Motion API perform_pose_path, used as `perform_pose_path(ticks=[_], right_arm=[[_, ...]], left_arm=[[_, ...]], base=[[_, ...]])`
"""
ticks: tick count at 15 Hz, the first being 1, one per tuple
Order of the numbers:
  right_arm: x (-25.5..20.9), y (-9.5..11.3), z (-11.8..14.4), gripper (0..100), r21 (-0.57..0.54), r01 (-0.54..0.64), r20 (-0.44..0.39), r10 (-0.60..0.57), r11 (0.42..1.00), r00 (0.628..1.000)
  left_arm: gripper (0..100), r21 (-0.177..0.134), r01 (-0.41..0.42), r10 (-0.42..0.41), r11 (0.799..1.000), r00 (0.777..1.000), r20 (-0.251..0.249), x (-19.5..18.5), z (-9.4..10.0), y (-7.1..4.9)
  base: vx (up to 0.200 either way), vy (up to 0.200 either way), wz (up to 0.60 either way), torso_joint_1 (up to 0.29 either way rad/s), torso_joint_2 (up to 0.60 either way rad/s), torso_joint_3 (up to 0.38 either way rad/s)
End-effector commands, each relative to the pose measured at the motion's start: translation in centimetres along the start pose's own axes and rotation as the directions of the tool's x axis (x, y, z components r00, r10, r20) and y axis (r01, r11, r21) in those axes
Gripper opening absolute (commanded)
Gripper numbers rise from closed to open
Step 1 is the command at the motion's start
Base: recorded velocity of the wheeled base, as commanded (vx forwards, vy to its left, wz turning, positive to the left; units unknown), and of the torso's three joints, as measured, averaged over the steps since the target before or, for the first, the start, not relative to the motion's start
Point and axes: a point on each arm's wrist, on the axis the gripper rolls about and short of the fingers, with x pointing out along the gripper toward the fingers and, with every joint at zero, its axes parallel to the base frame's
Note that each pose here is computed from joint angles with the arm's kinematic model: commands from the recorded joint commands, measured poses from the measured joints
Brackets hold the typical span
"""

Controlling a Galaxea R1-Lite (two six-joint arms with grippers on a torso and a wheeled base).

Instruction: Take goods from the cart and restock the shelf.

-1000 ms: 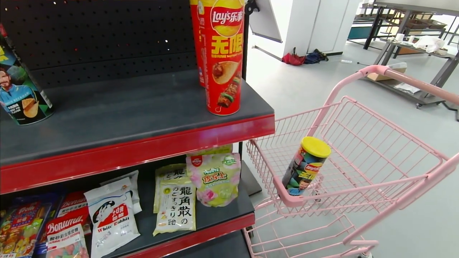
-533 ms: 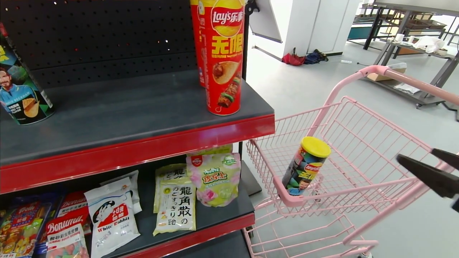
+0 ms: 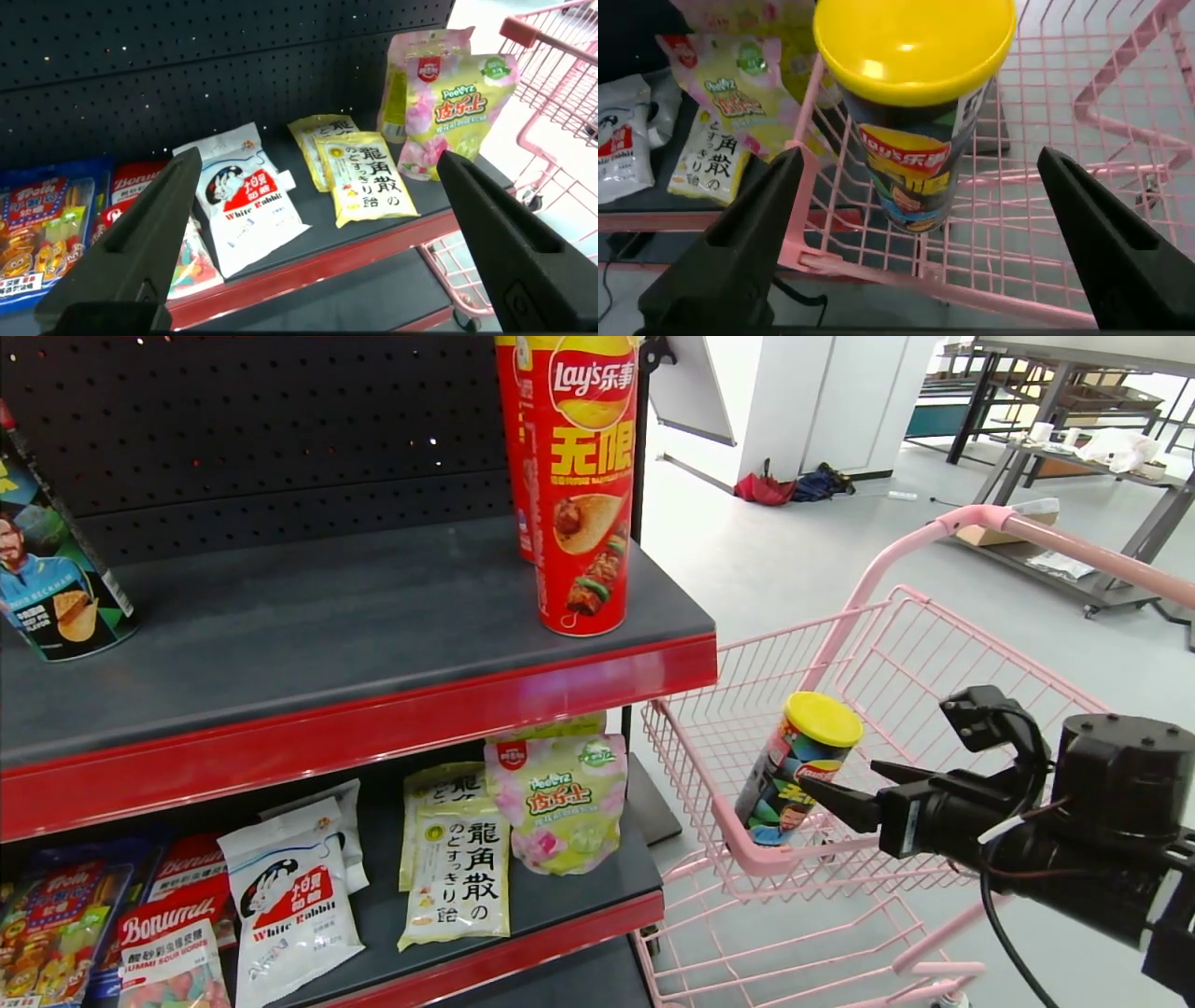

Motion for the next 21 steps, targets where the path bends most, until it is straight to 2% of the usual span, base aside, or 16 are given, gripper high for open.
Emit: perform_pose_path(ticks=[1, 13, 18, 21], right_arm=[[2.0, -0.3, -1.2, 100, 0.031, 0.008, -0.069, -0.006, 0.999, 0.998], [6.5, -1.0, -1.5, 100, 0.113, 0.027, -0.094, -0.017, 0.993, 0.995], [8.2, -1.3, -1.8, 100, 0.102, 0.013, -0.024, -0.011, 0.995, 1.000], [8.5, -1.0, -2.0, 100, 0.098, 0.006, -0.029, -0.003, 0.995, 1.000]], left_arm=[[100, 0.000, 0.000, 0.000, 1.000, 1.000, 0.000, 0.0, 0.0, 0.0], [100, 0.000, 0.000, 0.000, 1.000, 1.000, 0.000, 0.0, 0.0, 0.0], [100, 0.017, 0.000, 0.000, 1.000, 1.000, 0.000, 0.0, 0.0, 0.0], [100, 0.017, 0.000, 0.000, 1.000, 1.000, 0.000, 0.0, 0.0, 0.0]], base=[[0.000, 0.000, 0.00, 0.000, 0.00, 0.000], [0.000, 0.000, 0.00, 0.000, 0.00, 0.000], [0.000, 0.000, 0.00, 0.000, 0.00, 0.000], [0.000, 0.000, 0.00, 0.000, 0.00, 0.000]])
